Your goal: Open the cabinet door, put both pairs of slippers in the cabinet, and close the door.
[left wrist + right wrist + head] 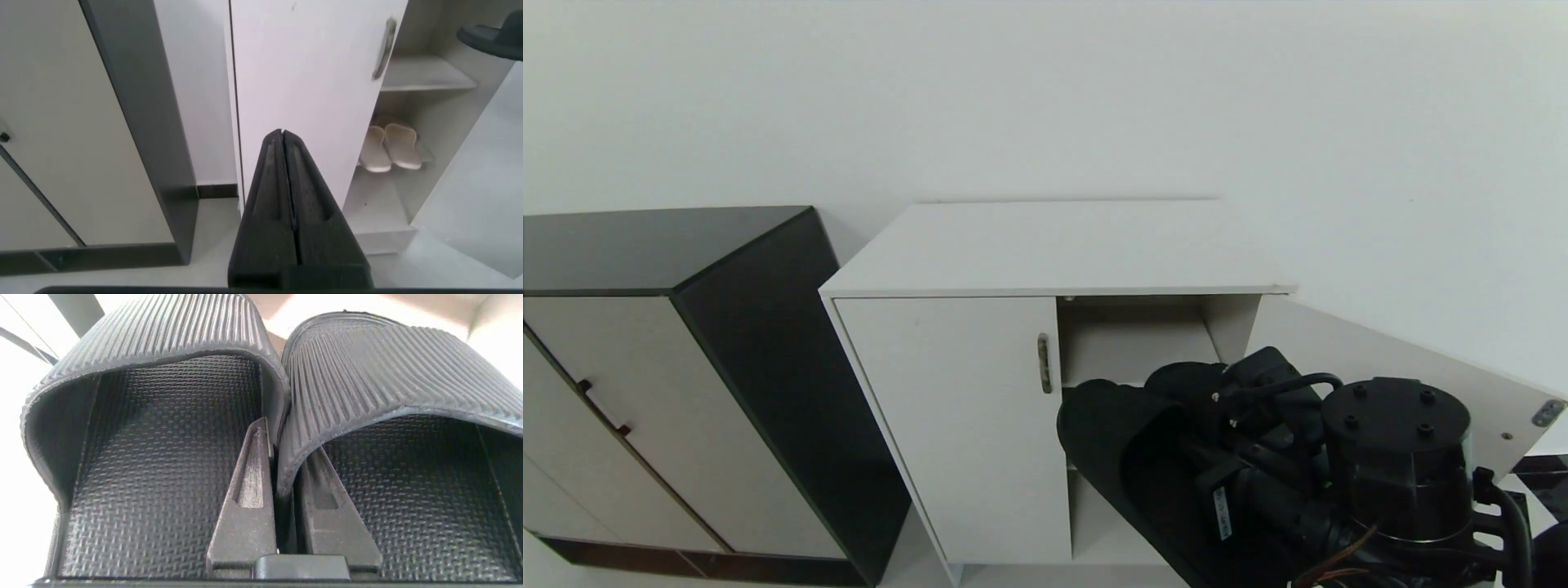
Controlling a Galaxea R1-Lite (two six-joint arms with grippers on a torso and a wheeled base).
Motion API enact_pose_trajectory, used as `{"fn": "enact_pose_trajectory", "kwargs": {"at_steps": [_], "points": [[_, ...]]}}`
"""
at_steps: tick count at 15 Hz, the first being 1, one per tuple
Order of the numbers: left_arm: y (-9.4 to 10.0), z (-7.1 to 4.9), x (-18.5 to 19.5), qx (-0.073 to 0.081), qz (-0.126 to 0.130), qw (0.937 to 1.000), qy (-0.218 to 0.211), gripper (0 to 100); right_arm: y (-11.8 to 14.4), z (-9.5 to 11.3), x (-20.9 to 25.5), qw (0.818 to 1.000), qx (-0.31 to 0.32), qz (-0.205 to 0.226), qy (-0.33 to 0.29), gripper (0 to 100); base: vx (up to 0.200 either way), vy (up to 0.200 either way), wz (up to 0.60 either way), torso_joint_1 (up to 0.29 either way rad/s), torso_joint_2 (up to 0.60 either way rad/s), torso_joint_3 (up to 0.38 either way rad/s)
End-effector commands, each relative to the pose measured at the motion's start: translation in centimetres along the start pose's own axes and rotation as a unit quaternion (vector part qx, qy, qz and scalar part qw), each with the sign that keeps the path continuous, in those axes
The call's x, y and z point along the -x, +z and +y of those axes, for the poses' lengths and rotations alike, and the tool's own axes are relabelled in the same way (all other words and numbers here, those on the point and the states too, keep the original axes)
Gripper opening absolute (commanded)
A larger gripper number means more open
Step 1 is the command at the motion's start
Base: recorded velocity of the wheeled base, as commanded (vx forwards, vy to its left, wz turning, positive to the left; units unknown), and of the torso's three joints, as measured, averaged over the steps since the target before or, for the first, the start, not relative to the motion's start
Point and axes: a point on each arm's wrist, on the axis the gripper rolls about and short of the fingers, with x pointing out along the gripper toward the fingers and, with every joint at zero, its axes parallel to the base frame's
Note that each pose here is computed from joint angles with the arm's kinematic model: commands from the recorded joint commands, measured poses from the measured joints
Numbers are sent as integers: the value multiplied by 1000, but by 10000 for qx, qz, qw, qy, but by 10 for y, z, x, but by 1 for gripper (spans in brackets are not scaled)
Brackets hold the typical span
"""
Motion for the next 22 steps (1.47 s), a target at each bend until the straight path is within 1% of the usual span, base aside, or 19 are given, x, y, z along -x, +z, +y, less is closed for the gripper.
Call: {"fn": "enact_pose_trajectory", "kwargs": {"at_steps": [1, 7, 13, 19, 22], "points": [[0, 0, 0, 0, 6, 10000, 1, 0, -1, 0, -1, 10000, 17, 22, 0, 0, 0, 0, 0, -193, 515, 325], [0, 0, 0, 23, 6, 10000, 1, 0, -3, 1, -3, 10000, 14, 58, -10, 0, 0, 0, 0, -173, 493, 318], [0, 0, 0, 23, 6, 10000, 1, 0, -3, 0, -3, 10000, 10, 66, -32, 0, 0, 0, 0, -121, 465, 340], [0, 0, 0, 23, 6, 10000, 1, 0, -5, 0, -5, 9999, 5, 109, -28, 0, 0, 0, 0, -51, 438, 377], [0, 0, 0, 23, 6, 10000, 1, 0, -5, 0, -6, 9999, 1, 116, -29, 0, 0, 0, 0, -4, 149, 133]]}}
